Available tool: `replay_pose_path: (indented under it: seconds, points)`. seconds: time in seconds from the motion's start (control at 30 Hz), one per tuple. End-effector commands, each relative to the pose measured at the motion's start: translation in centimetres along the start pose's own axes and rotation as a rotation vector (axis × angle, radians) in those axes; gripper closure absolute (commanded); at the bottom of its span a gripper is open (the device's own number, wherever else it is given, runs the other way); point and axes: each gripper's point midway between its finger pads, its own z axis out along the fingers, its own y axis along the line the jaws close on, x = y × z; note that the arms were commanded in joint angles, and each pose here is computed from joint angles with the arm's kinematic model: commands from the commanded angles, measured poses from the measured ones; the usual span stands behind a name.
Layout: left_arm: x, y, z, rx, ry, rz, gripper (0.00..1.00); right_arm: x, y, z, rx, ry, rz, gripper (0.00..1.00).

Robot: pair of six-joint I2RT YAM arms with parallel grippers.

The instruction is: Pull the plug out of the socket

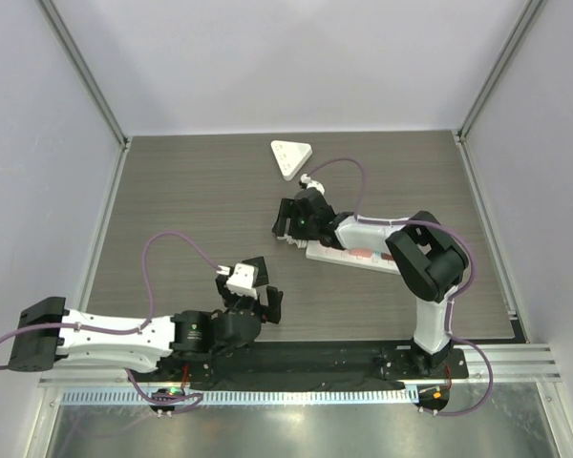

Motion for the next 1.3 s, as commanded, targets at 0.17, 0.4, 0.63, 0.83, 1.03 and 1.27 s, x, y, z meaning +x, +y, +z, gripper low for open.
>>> replay_pose_path:
  seconds: [0.17,0.4,0.63,0.83,1.03,1.27]
  points:
    - [-1.8,-0.6,0.1,-0.028,-0.044,-0.025,0.08,-5.1,3.4,-7.5,-0.083,-0.122,-0.031,0.1]
    - [-1.6,-1.4,0.5,-0.04,-0.023,0.02,0.09,-9.1,0.7,-15.0,-0.03,-0.284,-0.027,0.02]
    - [-1.6,-2.4,0.7,-0.022,0.004,0.068,0.11,-10.7,-10.7,-22.6,0.143,-0.477,0.169,0.04]
    - [-1.8,-3.7,0.5,0.053,0.005,0.056,0.11,-8.9,-19.4,-27.5,0.351,-0.597,0.285,0.1]
    - [-1.4,-4.6,0.9,0.058,0.024,0.087,0.1,-6.6,-26.7,-27.3,0.449,-0.536,0.442,0.17]
    - [-1.1,-5.0,1.4,0.04,0.035,0.118,0.11,-4.9,-32.5,-25.7,0.427,-0.517,0.648,0.28]
